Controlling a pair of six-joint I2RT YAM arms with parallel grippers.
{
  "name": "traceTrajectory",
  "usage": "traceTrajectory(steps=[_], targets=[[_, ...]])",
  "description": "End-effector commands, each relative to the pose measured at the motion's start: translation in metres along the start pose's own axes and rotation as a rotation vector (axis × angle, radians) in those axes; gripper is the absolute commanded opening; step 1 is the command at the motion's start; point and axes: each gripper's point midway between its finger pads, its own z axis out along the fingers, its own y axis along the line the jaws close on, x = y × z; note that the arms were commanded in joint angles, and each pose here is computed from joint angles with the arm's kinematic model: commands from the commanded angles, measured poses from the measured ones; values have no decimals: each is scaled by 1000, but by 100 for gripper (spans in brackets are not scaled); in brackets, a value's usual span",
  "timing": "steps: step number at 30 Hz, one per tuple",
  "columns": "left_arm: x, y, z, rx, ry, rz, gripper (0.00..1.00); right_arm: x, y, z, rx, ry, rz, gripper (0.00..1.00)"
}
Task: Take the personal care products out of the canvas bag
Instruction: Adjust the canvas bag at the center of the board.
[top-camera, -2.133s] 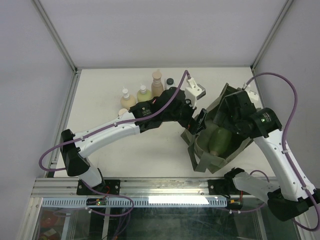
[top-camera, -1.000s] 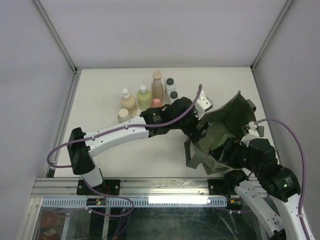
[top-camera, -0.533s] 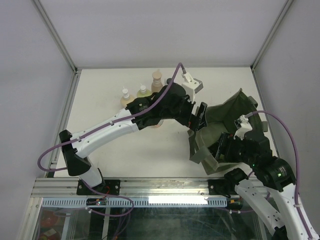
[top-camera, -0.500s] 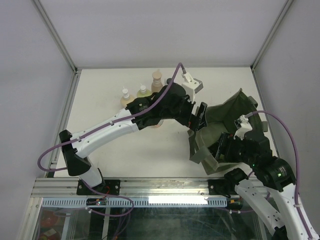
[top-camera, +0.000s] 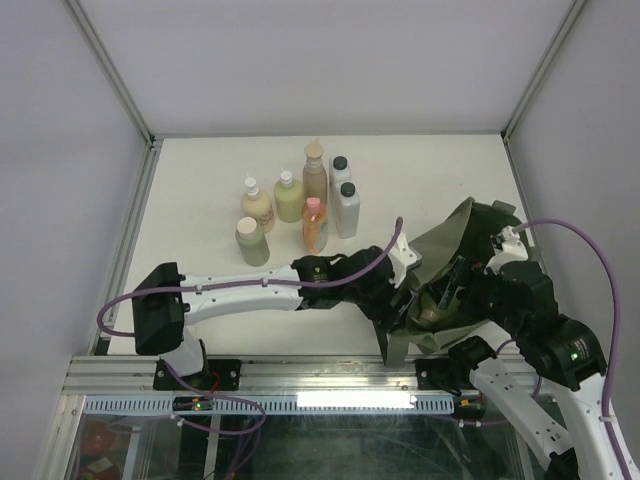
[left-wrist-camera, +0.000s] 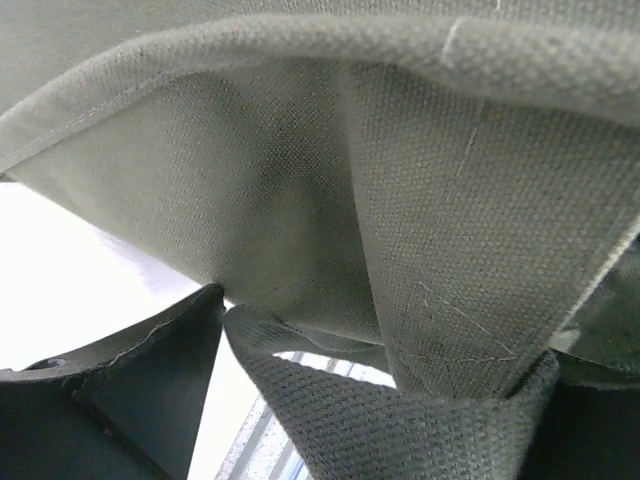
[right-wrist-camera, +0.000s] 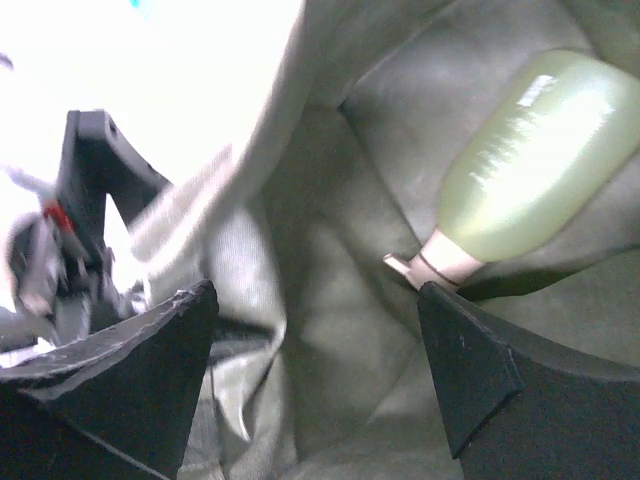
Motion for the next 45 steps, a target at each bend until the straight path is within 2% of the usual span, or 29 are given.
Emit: traceTrajectory(steps=[1, 3, 6, 9, 12, 17, 22, 24, 25, 30, 35, 40, 45], targets=[[10, 6, 3, -44, -89, 102, 75, -24, -18, -8, 110, -148, 85, 85], [16, 16, 10, -94, -93, 109, 74, -20, -30, -8, 189, -132, 129, 84], [21, 30, 22, -161, -86, 90, 69, 0, -50, -6, 316, -27, 143, 81], [24, 33, 31, -169, -89, 86, 61, 15, -66, -8, 424, 61, 118, 78], [26, 38, 33, -176, -104, 84, 56, 21, -85, -14, 562, 96, 128, 74], [13, 48, 23, -183, -158, 85, 44, 19, -72, 5, 544, 131, 189, 71], [-44, 70, 2, -174, -247, 63, 19, 22, -55, 35, 521, 206, 257, 73], [-72, 78, -8, -167, -286, 52, 4, 17, -50, 45, 526, 228, 248, 76], [-86, 81, -15, -175, -310, 53, 0, 13, -50, 48, 538, 231, 237, 77], [-148, 73, -40, -161, -436, 133, 0, -15, -44, 64, 563, 223, 184, 83], [-200, 38, -51, -19, -517, 175, 0, -41, -42, 63, 552, 195, 174, 84], [-216, 1, -45, 179, -538, 218, 0, -58, -48, 49, 546, 130, 149, 84], [-238, -9, -54, 200, -625, 299, 0, -75, -33, 42, 427, 31, 100, 85]])
